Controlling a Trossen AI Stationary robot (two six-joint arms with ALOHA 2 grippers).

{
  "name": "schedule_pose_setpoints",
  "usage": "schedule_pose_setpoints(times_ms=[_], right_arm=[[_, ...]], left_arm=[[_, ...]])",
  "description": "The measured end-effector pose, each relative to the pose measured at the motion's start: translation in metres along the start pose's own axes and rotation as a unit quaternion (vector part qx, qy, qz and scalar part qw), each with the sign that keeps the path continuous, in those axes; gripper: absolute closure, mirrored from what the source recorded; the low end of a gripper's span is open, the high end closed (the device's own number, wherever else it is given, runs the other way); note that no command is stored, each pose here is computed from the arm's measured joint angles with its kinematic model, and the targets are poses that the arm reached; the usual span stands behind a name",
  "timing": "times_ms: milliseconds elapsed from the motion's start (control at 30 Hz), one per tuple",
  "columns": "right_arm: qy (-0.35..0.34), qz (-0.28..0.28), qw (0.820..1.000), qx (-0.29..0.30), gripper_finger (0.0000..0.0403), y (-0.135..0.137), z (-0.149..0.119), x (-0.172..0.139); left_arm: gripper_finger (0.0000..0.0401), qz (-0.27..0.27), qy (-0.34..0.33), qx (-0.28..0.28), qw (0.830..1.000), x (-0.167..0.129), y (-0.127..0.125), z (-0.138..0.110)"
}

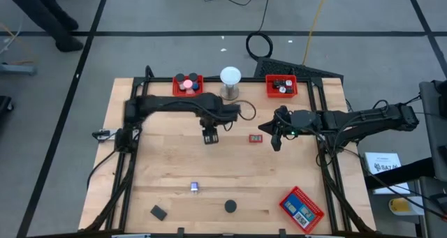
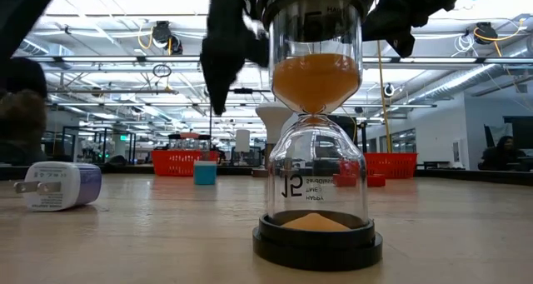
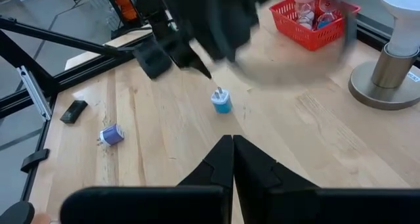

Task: Pick & Place Office items
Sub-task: Put the blue charger adapter into the top right red bin

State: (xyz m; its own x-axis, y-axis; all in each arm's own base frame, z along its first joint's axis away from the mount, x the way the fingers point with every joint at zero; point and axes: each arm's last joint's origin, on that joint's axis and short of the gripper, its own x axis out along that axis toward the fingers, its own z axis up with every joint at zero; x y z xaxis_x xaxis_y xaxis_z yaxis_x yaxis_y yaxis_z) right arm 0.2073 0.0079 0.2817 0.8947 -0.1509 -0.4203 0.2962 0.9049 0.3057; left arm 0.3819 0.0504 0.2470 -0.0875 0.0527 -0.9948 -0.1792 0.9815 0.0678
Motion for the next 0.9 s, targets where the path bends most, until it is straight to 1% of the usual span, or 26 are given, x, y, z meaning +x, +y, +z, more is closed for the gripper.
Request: schedule_pose_setpoints(times_ms=[100,200,267,333,467,567,667,733,833,900], right_arm=[[-0.001,0.000,1.000,0.003,0.0403,0.000,0.000,0.000],[-0.001,0.001,1.000,0.004,0.0403,0.000,0.000,0.000],[-0.002,0.001,1.000,0.004,0.0403,0.000,0.000,0.000],[-0.002,0.000,1.000,0.004,0.0403,0.000,0.000,0.000],[-0.008,-0.009,1.000,0.005,0.0403,0.000,0.001,0.000],[-0.008,-0.009,1.000,0.009,0.0403,0.000,0.001,0.000],[-0.009,-0.008,1.000,0.010,0.0403,0.000,0.001,0.000],[-0.012,-0.007,1.000,0.011,0.0403,0.000,0.002,0.000],[-0.016,-0.005,1.000,0.013,0.0403,0.000,0.003,0.000],[-0.023,-0.002,1.000,0.014,0.0403,0.001,0.004,0.000]], left_arm=[[0.0204,-0.014,-0.087,-0.038,0.995,-0.023,0.002,-0.020],[0.0210,-0.029,-0.164,-0.085,0.982,-0.031,0.000,-0.048],[0.0211,-0.042,-0.204,-0.108,0.972,-0.026,-0.004,-0.067],[0.0209,-0.057,-0.232,-0.133,0.962,-0.014,-0.009,-0.087],[0.0181,-0.068,-0.309,-0.176,0.932,0.018,-0.021,-0.113],[0.0149,-0.070,-0.373,-0.195,0.904,0.040,-0.028,-0.119],[0.0120,-0.062,-0.413,-0.202,0.886,0.058,-0.032,-0.122],[0.0105,-0.043,-0.423,-0.209,0.881,0.070,-0.035,-0.123],[0.0090,-0.011,-0.412,-0.228,0.882,0.085,-0.036,-0.128],[0.0086,-0.004,-0.411,-0.233,0.882,0.091,-0.037,-0.128]])
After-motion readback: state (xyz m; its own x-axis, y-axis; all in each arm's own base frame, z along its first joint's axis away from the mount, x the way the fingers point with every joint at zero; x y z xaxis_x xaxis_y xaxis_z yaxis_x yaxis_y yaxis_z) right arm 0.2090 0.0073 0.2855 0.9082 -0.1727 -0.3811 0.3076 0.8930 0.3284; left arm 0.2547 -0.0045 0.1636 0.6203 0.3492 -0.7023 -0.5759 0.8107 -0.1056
